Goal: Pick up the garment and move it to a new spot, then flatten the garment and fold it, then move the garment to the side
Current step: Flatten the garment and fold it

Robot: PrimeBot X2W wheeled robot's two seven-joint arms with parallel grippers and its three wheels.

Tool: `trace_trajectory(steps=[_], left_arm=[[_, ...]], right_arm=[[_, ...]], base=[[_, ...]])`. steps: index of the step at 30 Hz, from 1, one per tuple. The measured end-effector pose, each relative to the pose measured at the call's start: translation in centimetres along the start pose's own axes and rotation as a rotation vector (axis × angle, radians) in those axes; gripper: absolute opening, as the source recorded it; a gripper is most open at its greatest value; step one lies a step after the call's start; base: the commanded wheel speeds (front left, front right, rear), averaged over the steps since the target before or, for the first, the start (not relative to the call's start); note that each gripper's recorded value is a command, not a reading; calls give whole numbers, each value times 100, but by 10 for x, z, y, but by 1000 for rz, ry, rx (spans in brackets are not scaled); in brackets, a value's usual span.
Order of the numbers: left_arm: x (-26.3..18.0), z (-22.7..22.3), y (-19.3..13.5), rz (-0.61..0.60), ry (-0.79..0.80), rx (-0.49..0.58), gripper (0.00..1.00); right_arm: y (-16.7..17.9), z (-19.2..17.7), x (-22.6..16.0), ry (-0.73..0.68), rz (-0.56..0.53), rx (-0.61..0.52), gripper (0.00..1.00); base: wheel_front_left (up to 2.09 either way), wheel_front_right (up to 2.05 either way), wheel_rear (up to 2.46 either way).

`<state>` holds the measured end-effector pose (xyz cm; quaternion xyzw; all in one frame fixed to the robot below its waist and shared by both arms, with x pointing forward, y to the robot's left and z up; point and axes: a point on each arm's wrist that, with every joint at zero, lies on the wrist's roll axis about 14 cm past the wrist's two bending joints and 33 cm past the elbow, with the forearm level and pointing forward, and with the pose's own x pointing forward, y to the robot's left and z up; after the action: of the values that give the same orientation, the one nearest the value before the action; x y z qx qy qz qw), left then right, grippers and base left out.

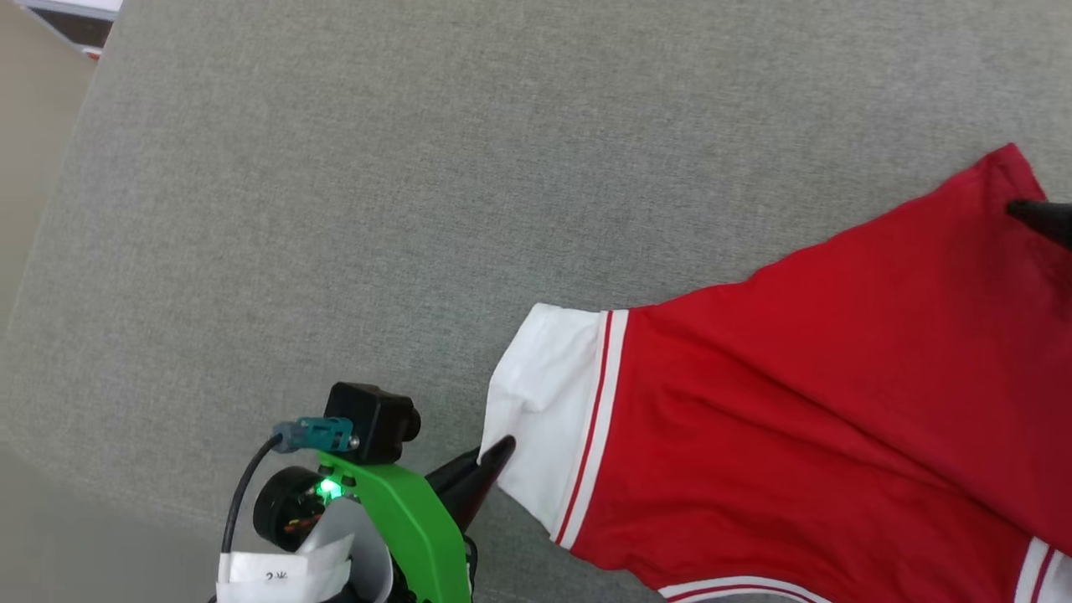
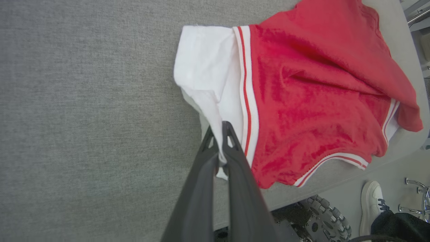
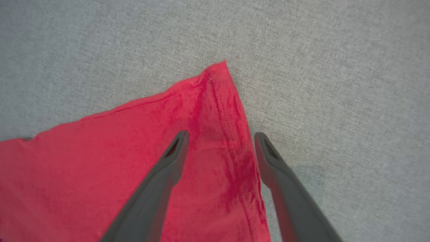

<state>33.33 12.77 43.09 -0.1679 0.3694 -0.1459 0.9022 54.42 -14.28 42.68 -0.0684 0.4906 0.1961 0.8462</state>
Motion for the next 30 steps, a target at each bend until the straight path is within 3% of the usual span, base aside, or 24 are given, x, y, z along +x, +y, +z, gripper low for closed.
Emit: trace_trajectory(steps=[8,14,16,17,30], left_arm=[[1,-12,15,55,33,-42,0],[2,-16,21,75,44,-51,0],[3,-12,21,73,30,-51,0],[3,-12,21,71,27,-51,0],[-1,4,23,77,-53,-43,0]], right_arm=[[10,-5,50,97,13,-67,100],[12,-14,63,147,10,-121,100],[13,-16,65,160,16,-129,27],[13,-17,65,163,19,-133,0],[24,10,53,-18,66,-64,0]], base=[[0,0,0],[0,0,0],[0,0,0],[0,0,0],[0,0,0]])
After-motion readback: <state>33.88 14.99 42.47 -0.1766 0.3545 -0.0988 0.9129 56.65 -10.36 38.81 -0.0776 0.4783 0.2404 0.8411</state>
